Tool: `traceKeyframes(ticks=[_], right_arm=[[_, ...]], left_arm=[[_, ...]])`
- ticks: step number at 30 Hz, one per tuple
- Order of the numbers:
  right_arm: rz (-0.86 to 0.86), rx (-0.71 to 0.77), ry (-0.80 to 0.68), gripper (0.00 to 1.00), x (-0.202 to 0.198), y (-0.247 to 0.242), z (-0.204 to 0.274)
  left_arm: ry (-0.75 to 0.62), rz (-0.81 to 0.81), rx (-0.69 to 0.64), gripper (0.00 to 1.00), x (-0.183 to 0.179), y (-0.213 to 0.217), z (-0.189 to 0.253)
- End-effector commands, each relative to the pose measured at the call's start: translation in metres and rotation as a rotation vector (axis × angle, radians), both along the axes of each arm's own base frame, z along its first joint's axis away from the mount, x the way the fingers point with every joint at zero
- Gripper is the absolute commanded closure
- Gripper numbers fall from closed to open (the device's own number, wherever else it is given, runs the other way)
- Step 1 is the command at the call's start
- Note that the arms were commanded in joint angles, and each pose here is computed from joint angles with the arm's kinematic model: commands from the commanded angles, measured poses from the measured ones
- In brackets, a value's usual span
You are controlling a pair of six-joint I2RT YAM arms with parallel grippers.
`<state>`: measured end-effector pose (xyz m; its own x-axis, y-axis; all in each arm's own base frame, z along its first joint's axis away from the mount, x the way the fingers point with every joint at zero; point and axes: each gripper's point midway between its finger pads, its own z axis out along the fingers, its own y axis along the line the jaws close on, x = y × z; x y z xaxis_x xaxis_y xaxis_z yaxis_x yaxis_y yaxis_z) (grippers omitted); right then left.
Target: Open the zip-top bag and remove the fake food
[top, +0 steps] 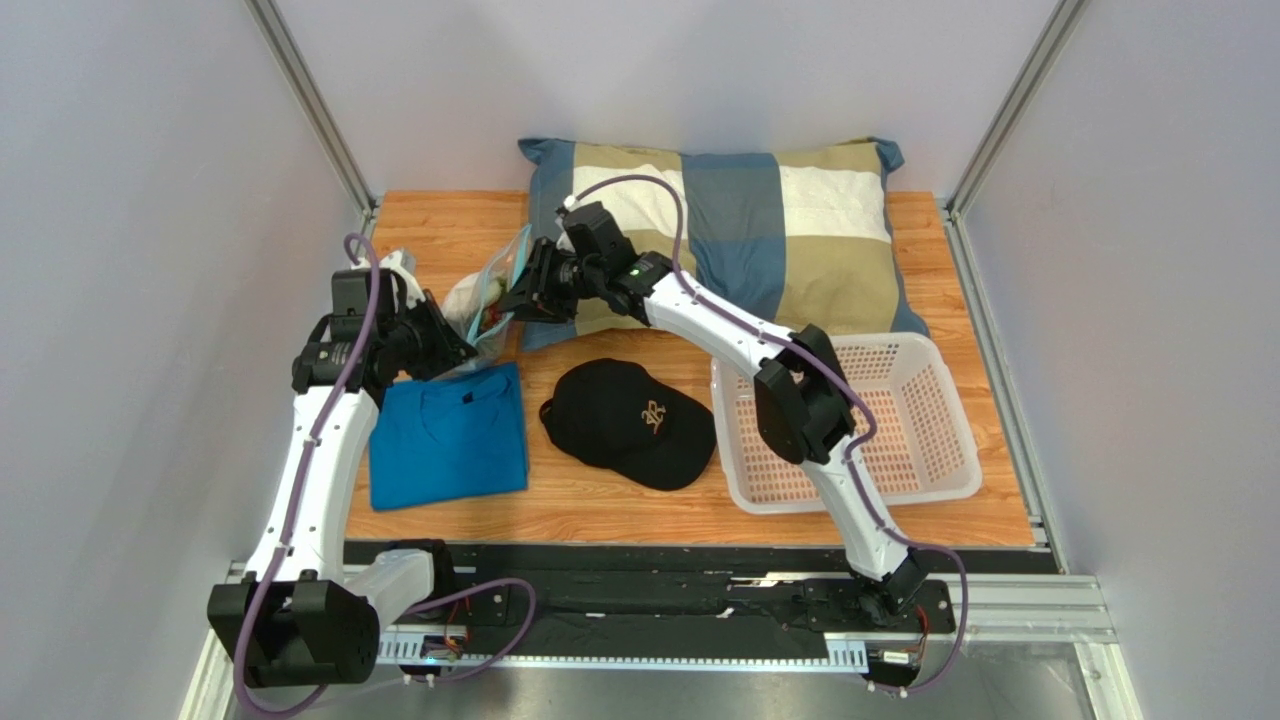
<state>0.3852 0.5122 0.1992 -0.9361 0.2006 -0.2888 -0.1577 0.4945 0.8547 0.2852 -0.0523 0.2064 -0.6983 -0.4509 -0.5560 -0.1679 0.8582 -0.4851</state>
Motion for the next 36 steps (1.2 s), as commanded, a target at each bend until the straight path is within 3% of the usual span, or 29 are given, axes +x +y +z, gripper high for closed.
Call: traceKeyframes(ticks=[1,3,4,5,7,19,30,34,35,36], right_arm=[[0.048,0.019,-0.075,0.81,0.009,0.016,0.013],[0.069,0.013,-0.084,0.90,0.004,0.019,0.015],[0.075,0.001,-0.085,0.90,0.000,0.018,0.011],[0.075,-0.015,-0.108,0.90,-0.002,0.017,0.011],[0.089,-0.026,-0.126,0.92,-0.013,0.016,0.017],[0.044,-0.023,-0.090,1.00,-0.019,0.006,0.028],[-0.005,0.071,-0.074,1.00,-0.015,0.004,0.065],[0.005,0.072,-0.058,1.00,-0.017,0.005,0.061],[0.012,0.064,-0.052,1.00,-0.018,0.005,0.055],[0.017,0.060,-0.052,1.00,-0.020,0.005,0.054]], left_arm=[[-0.079,-0.026,-0.014,0.93,0.006,-0.004,0.026],[-0.107,-0.041,0.004,0.68,0.007,-0.003,0.036],[-0.142,-0.047,0.020,0.25,0.010,-0.002,0.048],[-0.154,-0.039,0.042,0.15,0.014,0.001,0.052],[-0.155,-0.046,0.072,0.06,0.027,0.005,0.057],[-0.078,-0.227,0.279,0.06,0.104,-0.035,0.044],[0.014,-0.246,0.396,0.13,0.110,-0.022,0.021],[0.073,-0.206,0.462,0.23,0.112,-0.008,0.007],[0.077,-0.200,0.477,0.28,0.112,-0.005,0.006],[0.084,-0.195,0.492,0.41,0.114,-0.002,0.004]])
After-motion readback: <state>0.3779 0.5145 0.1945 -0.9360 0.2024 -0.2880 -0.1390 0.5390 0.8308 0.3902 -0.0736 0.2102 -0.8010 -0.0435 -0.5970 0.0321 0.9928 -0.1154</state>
